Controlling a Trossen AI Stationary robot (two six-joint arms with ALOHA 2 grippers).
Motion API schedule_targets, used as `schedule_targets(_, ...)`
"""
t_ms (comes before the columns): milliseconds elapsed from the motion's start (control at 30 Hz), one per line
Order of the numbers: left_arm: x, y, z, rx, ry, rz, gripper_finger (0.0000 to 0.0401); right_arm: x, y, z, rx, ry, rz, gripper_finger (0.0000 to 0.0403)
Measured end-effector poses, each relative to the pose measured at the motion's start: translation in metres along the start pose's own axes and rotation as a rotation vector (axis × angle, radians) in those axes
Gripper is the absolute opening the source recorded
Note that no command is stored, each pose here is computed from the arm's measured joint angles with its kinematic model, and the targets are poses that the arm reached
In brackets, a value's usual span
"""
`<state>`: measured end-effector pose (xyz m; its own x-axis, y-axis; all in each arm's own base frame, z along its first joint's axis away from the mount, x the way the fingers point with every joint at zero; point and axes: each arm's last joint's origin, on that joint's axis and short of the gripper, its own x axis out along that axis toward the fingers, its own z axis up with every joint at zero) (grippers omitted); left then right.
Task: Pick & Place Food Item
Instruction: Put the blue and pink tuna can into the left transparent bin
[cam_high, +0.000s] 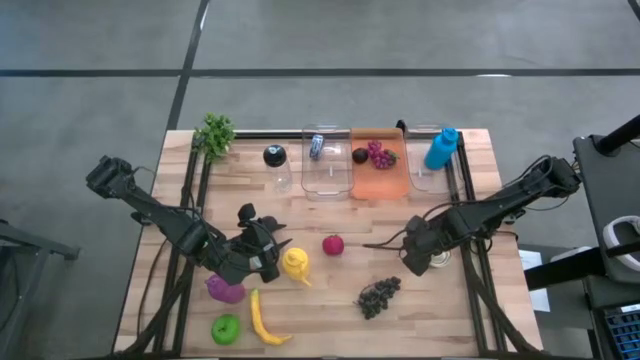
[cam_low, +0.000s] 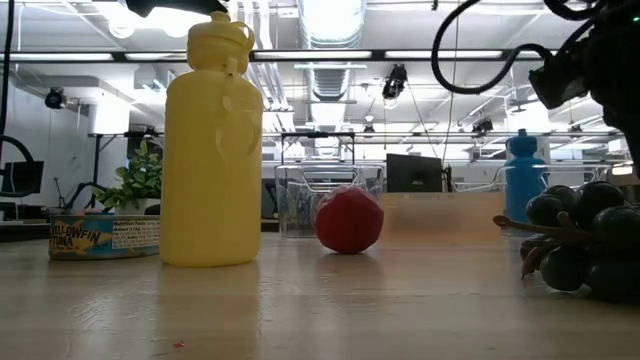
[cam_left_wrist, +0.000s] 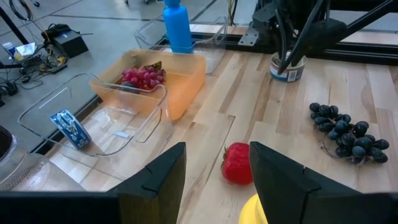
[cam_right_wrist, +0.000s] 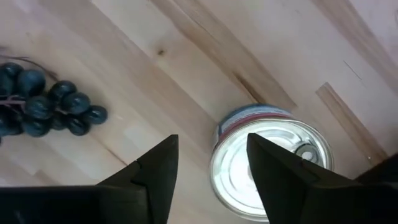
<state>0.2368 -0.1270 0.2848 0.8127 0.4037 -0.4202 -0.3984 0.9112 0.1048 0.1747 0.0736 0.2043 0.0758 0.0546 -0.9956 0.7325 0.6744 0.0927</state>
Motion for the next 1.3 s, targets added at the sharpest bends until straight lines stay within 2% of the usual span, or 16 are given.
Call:
schedule_targets(300, 0.000, 0.000, 0.000, 0.004, 0.003, 0.002, 0.0179, 0.002, -0.003, -0.001, -0.092, -0.013, -0.029, 0.0104)
schedule_targets(433, 0.000, 0.000, 0.000, 0.004, 0.003, 0.002, 0.0178, 0.005, -0.005, -0.001, -0.183, -0.007, -0.041, 0.0067)
schedule_targets(733, 0.000, 0.000, 0.000, 0.003, 0.002, 0.001, 0.0179, 0.017, -0.014, -0.004, -0.624, 0.041, -0.076, 0.0013)
schedule_targets(933, 0.000, 0.000, 0.000, 0.003, 0.002, 0.001, 0.0179, 0.019, -0.015, -0.004, -0.748, 0.040, -0.087, 0.0009)
schedule_targets(1300, 0.000, 0.000, 0.000, 0.003, 0.002, 0.001, 0.0177, 0.019, -0.015, -0.003, -0.837, 0.008, -0.116, 0.0008)
